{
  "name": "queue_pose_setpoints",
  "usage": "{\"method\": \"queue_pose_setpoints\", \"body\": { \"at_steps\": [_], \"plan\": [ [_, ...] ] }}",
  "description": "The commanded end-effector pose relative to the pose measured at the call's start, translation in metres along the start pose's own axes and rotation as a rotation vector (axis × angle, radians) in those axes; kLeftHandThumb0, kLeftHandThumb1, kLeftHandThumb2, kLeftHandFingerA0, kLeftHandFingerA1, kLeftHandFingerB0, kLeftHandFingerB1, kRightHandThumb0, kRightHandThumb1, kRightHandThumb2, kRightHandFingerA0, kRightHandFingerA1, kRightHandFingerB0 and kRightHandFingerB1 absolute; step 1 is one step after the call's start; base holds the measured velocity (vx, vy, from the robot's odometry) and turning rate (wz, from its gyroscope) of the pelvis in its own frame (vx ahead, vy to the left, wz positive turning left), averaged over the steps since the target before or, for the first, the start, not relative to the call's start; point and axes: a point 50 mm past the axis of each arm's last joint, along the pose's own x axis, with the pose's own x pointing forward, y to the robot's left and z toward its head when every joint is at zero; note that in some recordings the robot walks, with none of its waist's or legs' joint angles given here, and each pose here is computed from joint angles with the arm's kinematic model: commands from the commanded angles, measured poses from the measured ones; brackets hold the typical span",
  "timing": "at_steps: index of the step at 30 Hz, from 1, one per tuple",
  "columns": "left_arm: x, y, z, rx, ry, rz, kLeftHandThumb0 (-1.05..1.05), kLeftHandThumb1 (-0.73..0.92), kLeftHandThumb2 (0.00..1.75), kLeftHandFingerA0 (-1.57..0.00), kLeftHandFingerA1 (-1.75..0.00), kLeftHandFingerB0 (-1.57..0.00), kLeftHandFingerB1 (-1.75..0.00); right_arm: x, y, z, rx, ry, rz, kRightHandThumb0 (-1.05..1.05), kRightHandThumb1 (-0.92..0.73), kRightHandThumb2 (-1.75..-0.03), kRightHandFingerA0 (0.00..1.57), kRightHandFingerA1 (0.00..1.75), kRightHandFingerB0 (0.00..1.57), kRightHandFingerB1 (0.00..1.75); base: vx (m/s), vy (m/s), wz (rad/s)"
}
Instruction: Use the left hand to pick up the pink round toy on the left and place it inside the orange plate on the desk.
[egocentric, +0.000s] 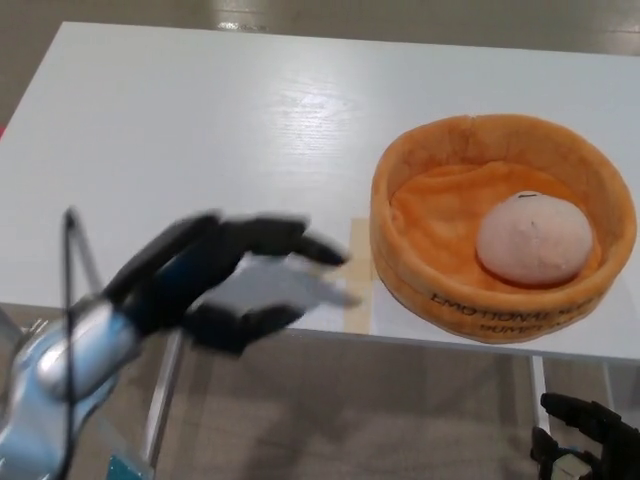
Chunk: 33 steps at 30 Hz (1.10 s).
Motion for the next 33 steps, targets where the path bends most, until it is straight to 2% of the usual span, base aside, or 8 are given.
{"method": "queue_pose_setpoints", "body": {
  "at_steps": [1,8,12,13,14,15,23,33],
  "plan": [
    [-0.122,-0.036,-0.015,-0.422,0.027,-0.408,-0.1,0.76,0.63,-0.55,-0.4,-0.58,-0.39,-0.003,-0.01,-0.011,0.013,0.042,-0.022,-0.2,-0.57,-0.59,0.64,0.81,0.7,0.6,0.0,0.0,0.0],
    [-0.12,-0.062,-0.049,-0.538,0.259,-0.386,-0.01,0.71,0.7,-0.56,-0.46,-0.59,-0.46,-0.003,-0.01,-0.011,-0.01,0.031,-0.02,-0.21,-0.57,-0.58,0.65,0.81,0.7,0.59,0.0,0.0,0.0],
    [-0.117,-0.085,-0.086,-0.298,0.513,-0.261,-0.05,0.74,0.62,-0.58,-0.42,-0.61,-0.39,-0.003,-0.01,-0.012,-0.019,0.037,-0.022,-0.21,-0.58,-0.56,0.68,0.81,0.71,0.58,0.0,0.0,0.0],
    [-0.117,-0.092,-0.099,-0.285,0.588,-0.202,0.0,0.81,0.64,-0.5,-0.4,-0.56,-0.38,-0.003,-0.01,-0.013,-0.015,0.042,-0.021,-0.25,-0.42,-0.82,0.76,0.89,0.65,0.69,0.0,0.0,0.0],
    [-0.117,-0.098,-0.108,-0.273,0.641,-0.164,0.0,0.81,0.64,-0.5,-0.4,-0.56,-0.38,-0.003,-0.01,-0.013,-0.012,0.046,-0.021,-0.25,-0.42,-0.82,0.76,0.89,0.65,0.69,0.0,0.0,0.0],
    [-0.117,-0.104,-0.119,-0.275,0.713,-0.116,0.0,0.8,0.65,-0.45,-0.39,-0.52,-0.38,-0.004,-0.01,-0.013,-0.009,0.043,-0.019,-0.19,-0.54,-0.59,0.72,0.91,0.7,0.6,0.0,0.0,0.0],
    [-0.121,-0.125,-0.154,-0.293,0.991,0.121,-0.09,0.72,0.64,-0.44,-0.4,-0.47,-0.36,-0.004,-0.009,-0.013,0.013,0.045,-0.012,-0.18,-0.55,-0.59,0.66,0.85,0.71,0.61,0.0,0.0,0.0],
    [-0.13,-0.131,-0.161,-0.309,1.068,0.065,-0.24,0.64,0.6,-0.46,-0.39,-0.5,-0.36,-0.003,-0.009,-0.011,-0.005,0.038,-0.017,-0.19,-0.57,-0.56,0.69,0.81,0.72,0.59,0.0,0.0,0.0]
  ]
}}
